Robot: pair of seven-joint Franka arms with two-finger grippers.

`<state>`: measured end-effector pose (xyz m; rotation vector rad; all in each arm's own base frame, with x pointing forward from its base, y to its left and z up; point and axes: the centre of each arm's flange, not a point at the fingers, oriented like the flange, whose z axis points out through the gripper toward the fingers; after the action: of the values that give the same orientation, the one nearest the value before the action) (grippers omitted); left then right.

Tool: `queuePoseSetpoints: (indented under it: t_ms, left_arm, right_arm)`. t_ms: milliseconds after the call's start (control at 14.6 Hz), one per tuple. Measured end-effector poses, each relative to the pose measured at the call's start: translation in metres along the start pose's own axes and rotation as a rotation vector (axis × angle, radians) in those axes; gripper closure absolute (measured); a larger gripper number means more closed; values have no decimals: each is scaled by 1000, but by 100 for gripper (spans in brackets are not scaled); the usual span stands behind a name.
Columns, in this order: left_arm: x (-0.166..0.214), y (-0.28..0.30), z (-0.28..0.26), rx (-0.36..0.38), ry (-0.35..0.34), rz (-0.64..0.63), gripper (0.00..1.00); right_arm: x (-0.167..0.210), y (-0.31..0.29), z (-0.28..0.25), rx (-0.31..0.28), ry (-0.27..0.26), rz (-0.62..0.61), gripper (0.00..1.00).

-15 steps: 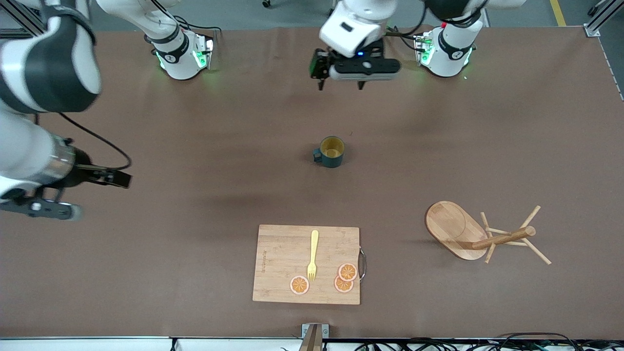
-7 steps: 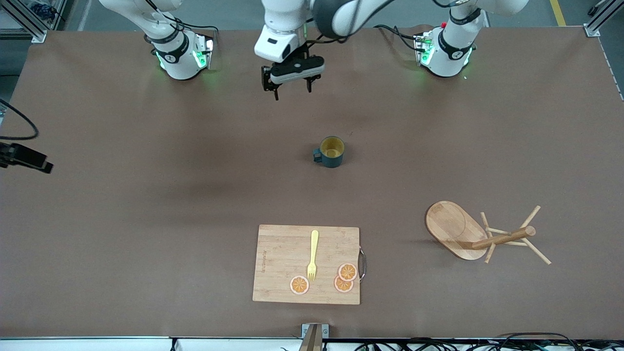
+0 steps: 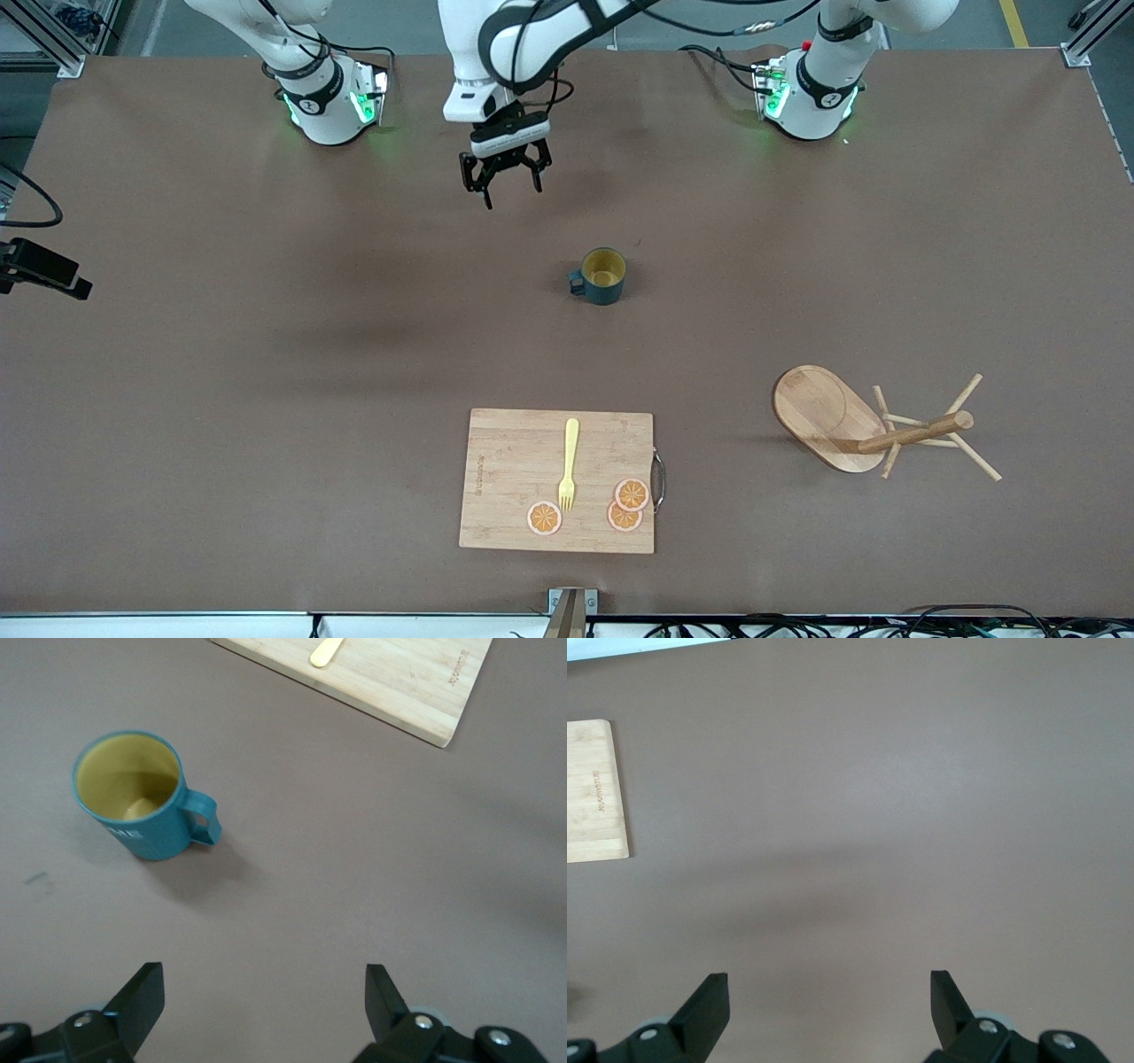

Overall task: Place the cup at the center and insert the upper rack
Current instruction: 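Reach the left gripper to the mug handle and grasp it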

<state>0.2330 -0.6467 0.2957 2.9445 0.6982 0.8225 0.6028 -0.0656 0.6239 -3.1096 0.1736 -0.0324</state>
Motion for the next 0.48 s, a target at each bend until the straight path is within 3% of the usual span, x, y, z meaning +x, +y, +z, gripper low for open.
queuePoseSetpoints:
  t_ms: [274, 479]
  left_arm:
    - [-40, -15, 47, -46, 106, -14, 1]
    - [-54, -29, 68, -13, 201, 28, 1]
  right_arm:
    - [0, 8, 1, -7, 1, 15, 0]
    - [0, 7, 0, -20, 2, 19, 0]
